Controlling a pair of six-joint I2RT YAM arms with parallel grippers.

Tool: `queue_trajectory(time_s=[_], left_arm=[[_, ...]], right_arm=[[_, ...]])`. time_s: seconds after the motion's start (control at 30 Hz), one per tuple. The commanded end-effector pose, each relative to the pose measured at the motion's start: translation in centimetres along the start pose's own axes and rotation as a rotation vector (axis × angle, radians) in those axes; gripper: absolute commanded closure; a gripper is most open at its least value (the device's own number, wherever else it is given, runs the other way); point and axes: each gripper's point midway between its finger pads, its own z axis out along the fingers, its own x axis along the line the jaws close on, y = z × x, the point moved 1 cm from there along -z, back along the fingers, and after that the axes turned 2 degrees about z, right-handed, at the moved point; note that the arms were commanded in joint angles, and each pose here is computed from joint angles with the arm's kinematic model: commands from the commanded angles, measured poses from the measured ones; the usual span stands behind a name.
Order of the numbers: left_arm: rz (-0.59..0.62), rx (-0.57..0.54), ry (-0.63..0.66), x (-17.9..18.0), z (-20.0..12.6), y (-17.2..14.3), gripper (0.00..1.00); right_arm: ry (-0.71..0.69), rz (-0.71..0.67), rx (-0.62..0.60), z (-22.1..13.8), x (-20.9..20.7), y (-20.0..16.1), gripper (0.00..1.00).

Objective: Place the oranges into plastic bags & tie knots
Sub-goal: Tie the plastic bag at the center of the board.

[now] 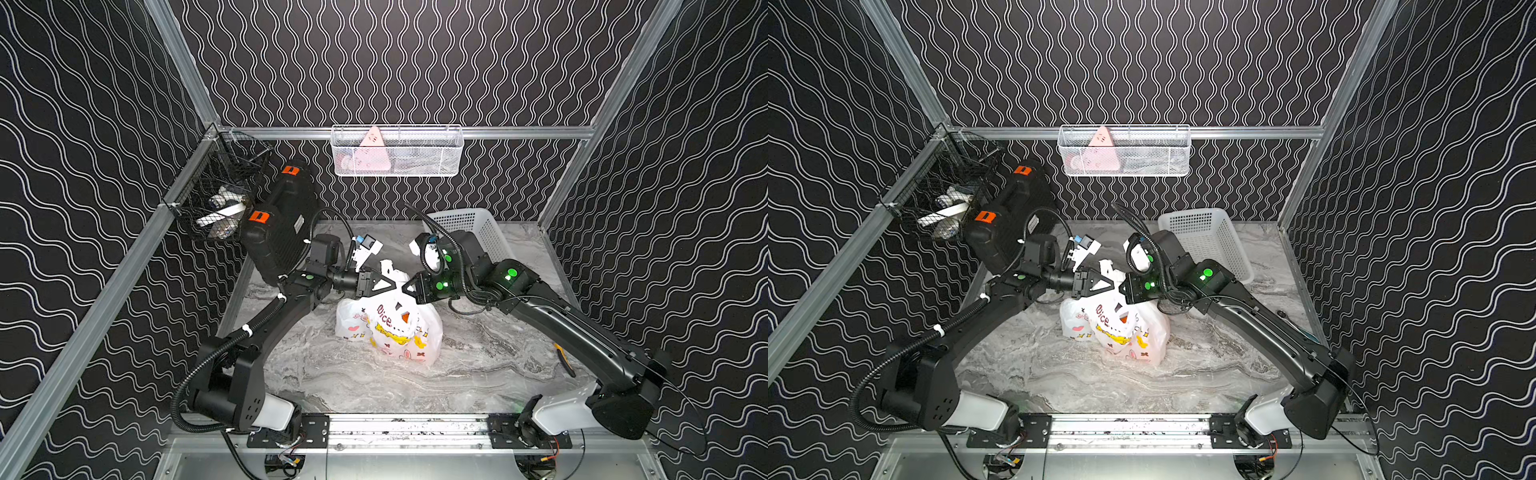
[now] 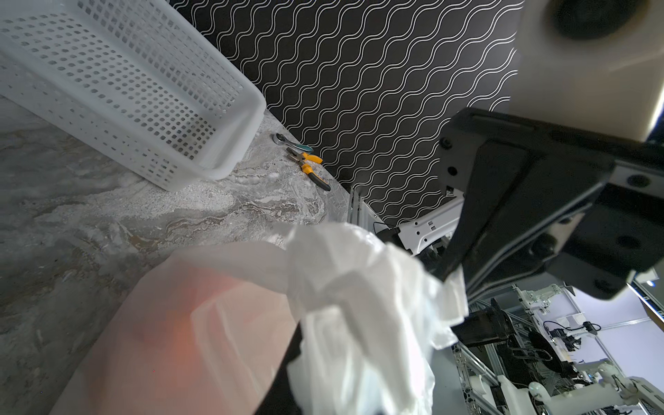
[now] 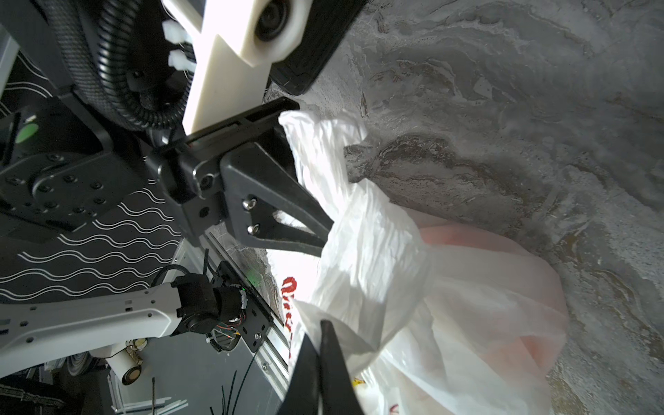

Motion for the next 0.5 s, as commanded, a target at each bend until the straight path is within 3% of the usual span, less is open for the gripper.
queue_trajectory(time_s=[0.0,0.23,0.47], left_arm=[[0.043,-0.03,-0.012,-0.5,-0.1,1.4,0.9],[0.06,-0.025,0.001,-0.7,-0.2,1.9,1.0],[0.051,-0.02,0.022,-0.6,-0.3,1.8,1.0]], right_arm=[[0.048,-0.026,0.029,-0.3,0.8,-0.7,1.0],[0.071,-0.021,0.122,0.6,0.5,-3.1,1.0],[-0.017,-0.025,0.12,2.7,-1.6,-3.4,1.0]])
